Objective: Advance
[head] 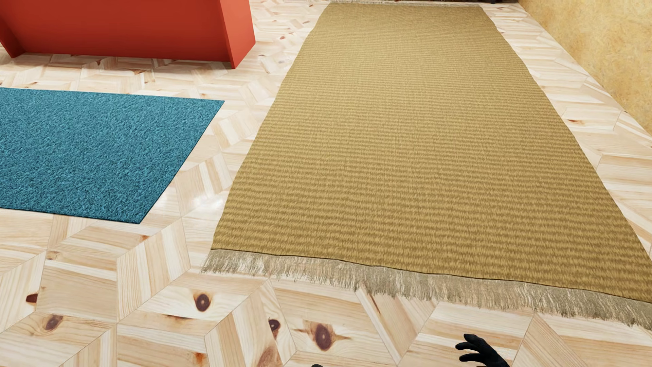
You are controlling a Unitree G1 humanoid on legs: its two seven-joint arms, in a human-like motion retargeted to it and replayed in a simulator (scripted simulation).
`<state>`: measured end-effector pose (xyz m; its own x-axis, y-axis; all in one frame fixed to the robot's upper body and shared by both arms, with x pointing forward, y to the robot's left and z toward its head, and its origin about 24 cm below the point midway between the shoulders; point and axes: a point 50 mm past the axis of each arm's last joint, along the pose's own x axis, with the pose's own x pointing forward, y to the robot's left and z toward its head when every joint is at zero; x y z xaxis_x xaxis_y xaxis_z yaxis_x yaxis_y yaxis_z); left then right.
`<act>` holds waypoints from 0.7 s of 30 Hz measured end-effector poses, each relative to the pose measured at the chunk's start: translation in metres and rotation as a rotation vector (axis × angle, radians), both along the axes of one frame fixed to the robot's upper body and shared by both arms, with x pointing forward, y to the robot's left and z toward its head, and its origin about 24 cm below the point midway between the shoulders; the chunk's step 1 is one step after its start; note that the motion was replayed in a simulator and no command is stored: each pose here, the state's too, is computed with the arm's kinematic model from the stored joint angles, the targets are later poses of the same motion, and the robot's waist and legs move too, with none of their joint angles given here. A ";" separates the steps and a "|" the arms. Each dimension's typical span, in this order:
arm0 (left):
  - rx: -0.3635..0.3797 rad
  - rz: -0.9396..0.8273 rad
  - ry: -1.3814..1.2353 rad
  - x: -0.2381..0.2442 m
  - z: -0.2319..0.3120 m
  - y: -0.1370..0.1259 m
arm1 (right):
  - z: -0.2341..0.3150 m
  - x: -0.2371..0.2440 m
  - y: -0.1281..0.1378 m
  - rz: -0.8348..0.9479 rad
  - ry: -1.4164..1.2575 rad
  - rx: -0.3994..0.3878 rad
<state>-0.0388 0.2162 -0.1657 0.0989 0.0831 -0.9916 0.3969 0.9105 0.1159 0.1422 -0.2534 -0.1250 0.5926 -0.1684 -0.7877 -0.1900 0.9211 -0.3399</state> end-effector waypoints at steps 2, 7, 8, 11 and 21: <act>-0.007 0.008 0.052 -0.017 0.000 -0.005 | -0.008 -0.020 -0.001 -0.051 0.049 0.014; -0.007 0.045 -0.079 0.023 -0.001 -0.002 | -0.032 -0.072 0.017 -0.027 0.250 0.037; -0.007 0.040 -0.133 0.041 0.001 0.000 | -0.035 -0.079 0.020 -0.027 0.275 0.043; 0.013 0.002 -0.303 0.100 0.012 0.013 | -0.037 -0.098 0.028 -0.003 0.310 0.062; 0.014 0.051 -0.567 0.172 0.041 0.022 | -0.045 -0.181 0.036 0.031 0.589 0.053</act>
